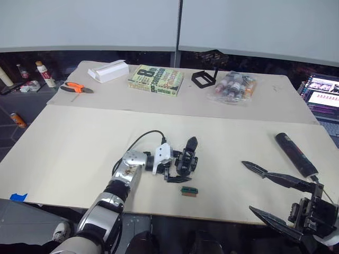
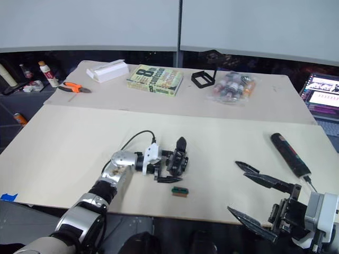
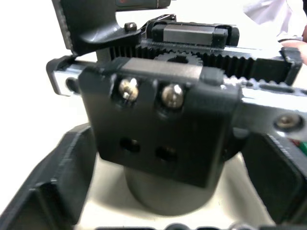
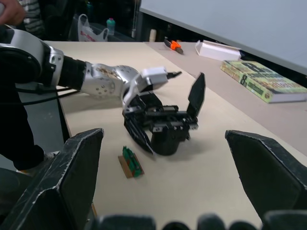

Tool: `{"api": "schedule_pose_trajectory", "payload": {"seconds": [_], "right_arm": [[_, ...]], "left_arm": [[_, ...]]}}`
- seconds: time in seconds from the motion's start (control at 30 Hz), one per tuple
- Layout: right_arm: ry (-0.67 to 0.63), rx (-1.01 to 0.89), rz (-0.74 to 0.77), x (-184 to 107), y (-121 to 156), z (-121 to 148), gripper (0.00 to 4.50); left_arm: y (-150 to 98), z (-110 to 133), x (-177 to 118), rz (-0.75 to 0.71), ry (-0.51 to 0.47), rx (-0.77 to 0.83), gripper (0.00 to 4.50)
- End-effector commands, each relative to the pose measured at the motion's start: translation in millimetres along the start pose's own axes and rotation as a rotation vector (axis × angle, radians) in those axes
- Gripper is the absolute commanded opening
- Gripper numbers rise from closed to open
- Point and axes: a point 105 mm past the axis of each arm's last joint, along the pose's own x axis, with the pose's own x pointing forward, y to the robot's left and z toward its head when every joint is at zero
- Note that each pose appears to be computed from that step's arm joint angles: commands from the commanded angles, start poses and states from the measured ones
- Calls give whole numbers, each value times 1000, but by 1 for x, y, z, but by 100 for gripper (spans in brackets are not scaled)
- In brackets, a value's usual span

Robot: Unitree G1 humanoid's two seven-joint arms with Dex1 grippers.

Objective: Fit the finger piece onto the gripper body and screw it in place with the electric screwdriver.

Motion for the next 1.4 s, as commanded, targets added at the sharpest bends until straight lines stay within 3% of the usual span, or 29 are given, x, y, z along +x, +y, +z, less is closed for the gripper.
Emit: {"api": "schedule_pose_trajectory", "payload": {"seconds": [0.03, 0.17, 0.33, 0.43, 0.47, 0.67, 0.77, 1.1, 1.37, 1.4], "right_arm": [[32, 59, 8, -7, -5, 7, 450], [110, 131, -4, -10, -16, 7, 450], [538, 213, -84, -19, -65, -16, 450], [811, 180, -155, -24, -98, -36, 450], [845, 153, -151, -24, -106, -40, 450], [939, 67, -112, -16, -139, -69, 450], [955, 66, -81, -9, -150, -84, 450], [972, 119, -11, 25, -160, -115, 450], [1083, 151, 28, 16, -157, -128, 450], [1089, 162, 29, 15, -156, -128, 397]], "left_arm": [[1, -1, -19, 38, 5, -12, 445], [0, 3, -39, 71, 0, -14, 445], [-15, 48, -91, 18, -77, 88, 445], [-34, 70, -100, -72, -98, 57, 445], [-37, 78, -100, -77, -119, 46, 445], [-46, 113, -94, -47, -218, -23, 445], [-49, 119, -93, -44, -214, -17, 445], [-58, 100, -99, -7, -151, -48, 445], [-59, 103, -97, -25, -155, -10, 445], [-59, 103, -96, -26, -158, -8, 450]]}}
